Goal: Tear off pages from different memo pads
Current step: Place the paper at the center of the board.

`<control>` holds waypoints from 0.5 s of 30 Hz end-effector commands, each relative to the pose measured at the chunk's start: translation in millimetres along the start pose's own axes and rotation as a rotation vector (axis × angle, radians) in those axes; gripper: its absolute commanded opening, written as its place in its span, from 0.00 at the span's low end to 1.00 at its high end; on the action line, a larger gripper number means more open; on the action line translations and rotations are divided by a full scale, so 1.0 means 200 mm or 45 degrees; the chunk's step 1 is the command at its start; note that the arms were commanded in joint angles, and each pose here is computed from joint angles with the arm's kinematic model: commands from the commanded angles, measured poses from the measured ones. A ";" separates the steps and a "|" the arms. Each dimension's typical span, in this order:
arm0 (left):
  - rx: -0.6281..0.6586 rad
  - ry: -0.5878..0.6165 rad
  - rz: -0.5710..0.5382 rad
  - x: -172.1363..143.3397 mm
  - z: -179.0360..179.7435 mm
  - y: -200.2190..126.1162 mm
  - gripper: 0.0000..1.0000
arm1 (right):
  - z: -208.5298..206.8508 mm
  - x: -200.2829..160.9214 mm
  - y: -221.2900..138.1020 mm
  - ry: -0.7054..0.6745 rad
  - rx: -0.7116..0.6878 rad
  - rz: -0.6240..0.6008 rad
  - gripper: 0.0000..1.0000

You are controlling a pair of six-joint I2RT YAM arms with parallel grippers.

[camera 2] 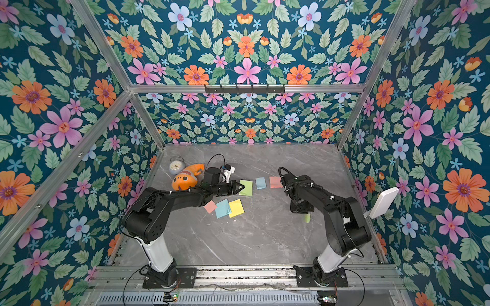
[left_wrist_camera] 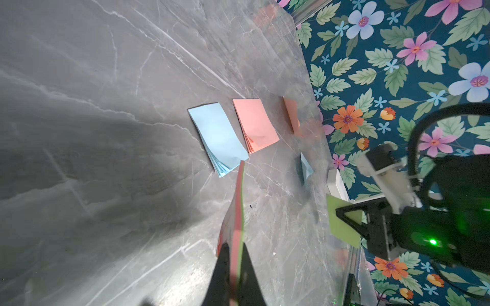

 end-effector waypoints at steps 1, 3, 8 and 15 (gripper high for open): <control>0.007 0.016 -0.024 0.03 -0.01 -0.02 0.00 | 0.06 -0.01 0.06 -0.006 0.034 0.058 0.05; 0.009 0.012 -0.022 0.03 -0.01 -0.03 0.00 | 0.12 -0.02 0.08 -0.017 0.109 0.077 0.12; 0.016 -0.013 -0.035 0.05 0.03 -0.05 0.00 | 0.17 -0.03 0.01 -0.033 0.270 0.045 0.41; 0.031 -0.095 -0.052 0.12 0.11 -0.04 0.00 | 0.12 0.01 -0.26 -0.045 0.412 -0.111 0.54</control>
Point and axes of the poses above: each gripper's point midway between its finger pads, its own y axis out along the fingers, its own z axis along the line the jaws close on, x = y × z, the point moved 2 cm from there along -y, back along the fingers, and after that the axes turned 4 degrees about -y, right-handed, at the moved point
